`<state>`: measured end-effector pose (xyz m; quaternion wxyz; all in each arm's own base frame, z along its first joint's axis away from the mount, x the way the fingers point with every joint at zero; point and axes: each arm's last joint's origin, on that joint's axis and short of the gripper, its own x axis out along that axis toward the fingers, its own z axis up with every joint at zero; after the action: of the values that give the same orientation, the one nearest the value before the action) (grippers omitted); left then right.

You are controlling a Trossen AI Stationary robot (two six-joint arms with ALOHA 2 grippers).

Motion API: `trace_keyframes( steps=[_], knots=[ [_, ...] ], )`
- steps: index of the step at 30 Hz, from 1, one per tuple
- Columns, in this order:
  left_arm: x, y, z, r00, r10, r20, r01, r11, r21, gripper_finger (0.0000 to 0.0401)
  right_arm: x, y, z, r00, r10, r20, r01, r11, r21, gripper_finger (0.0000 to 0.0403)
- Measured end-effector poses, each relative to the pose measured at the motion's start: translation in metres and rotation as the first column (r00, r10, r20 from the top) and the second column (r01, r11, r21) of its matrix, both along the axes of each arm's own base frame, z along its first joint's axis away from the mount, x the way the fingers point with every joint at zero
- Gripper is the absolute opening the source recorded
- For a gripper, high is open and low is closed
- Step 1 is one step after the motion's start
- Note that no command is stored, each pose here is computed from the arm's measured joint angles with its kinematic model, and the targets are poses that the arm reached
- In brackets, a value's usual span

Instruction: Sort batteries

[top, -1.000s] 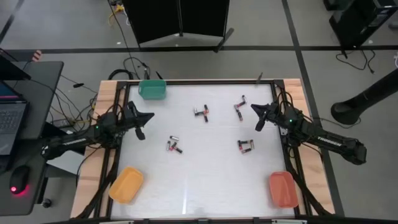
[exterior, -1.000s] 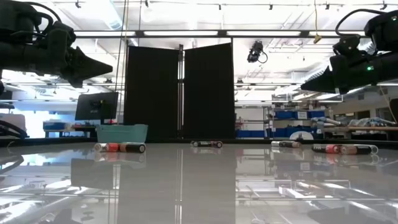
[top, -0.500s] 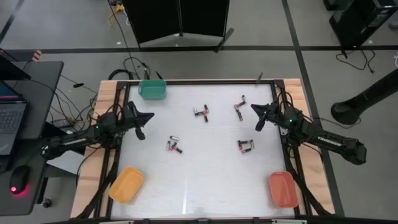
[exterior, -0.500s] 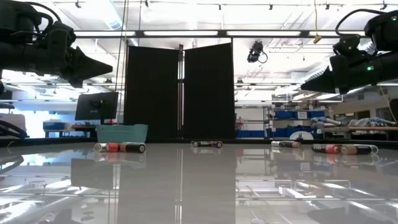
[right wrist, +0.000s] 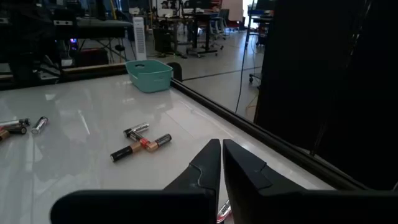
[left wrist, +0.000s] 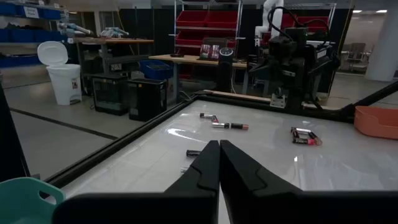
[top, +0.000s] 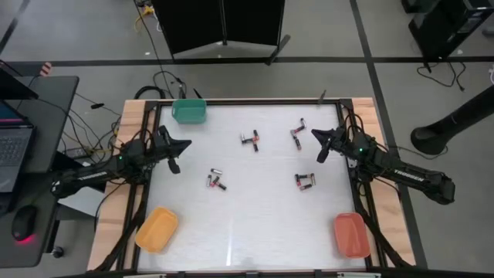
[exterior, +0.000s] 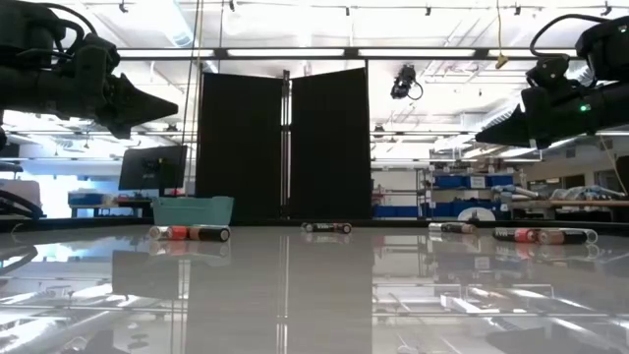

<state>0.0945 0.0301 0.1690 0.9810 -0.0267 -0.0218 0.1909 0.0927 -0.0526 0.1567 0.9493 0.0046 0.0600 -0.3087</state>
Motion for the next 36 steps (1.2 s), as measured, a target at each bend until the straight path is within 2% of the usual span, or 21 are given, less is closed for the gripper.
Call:
trace_keyframes(
  steps=[18,24,28,36],
  knots=[
    [0.0000,0.0000,0.0002,1.000,0.000,0.002,0.000,1.000,0.001,0.0016,0.0000,0.0000,0.0001,1.000,0.000,0.000,0.000,1.000,0.000,0.0030],
    [-0.0002,0.0000,0.0036,0.999,0.000,0.036,0.000,1.000,0.009,0.0016,0.0000,0.0000,0.0000,1.000,0.000,0.000,0.000,1.000,0.000,0.0030],
    [-0.0002,-0.0003,0.0054,0.997,-0.011,0.080,0.015,0.999,-0.049,0.0016,0.0000,0.0000,0.0001,1.000,0.000,0.000,0.000,1.000,0.000,0.0030],
    [-0.0004,-0.0004,0.0076,0.993,-0.012,0.117,0.021,0.997,-0.078,0.0016,0.0000,0.0000,0.0000,1.000,0.000,0.000,0.000,1.000,0.000,0.0030]
  ],
)
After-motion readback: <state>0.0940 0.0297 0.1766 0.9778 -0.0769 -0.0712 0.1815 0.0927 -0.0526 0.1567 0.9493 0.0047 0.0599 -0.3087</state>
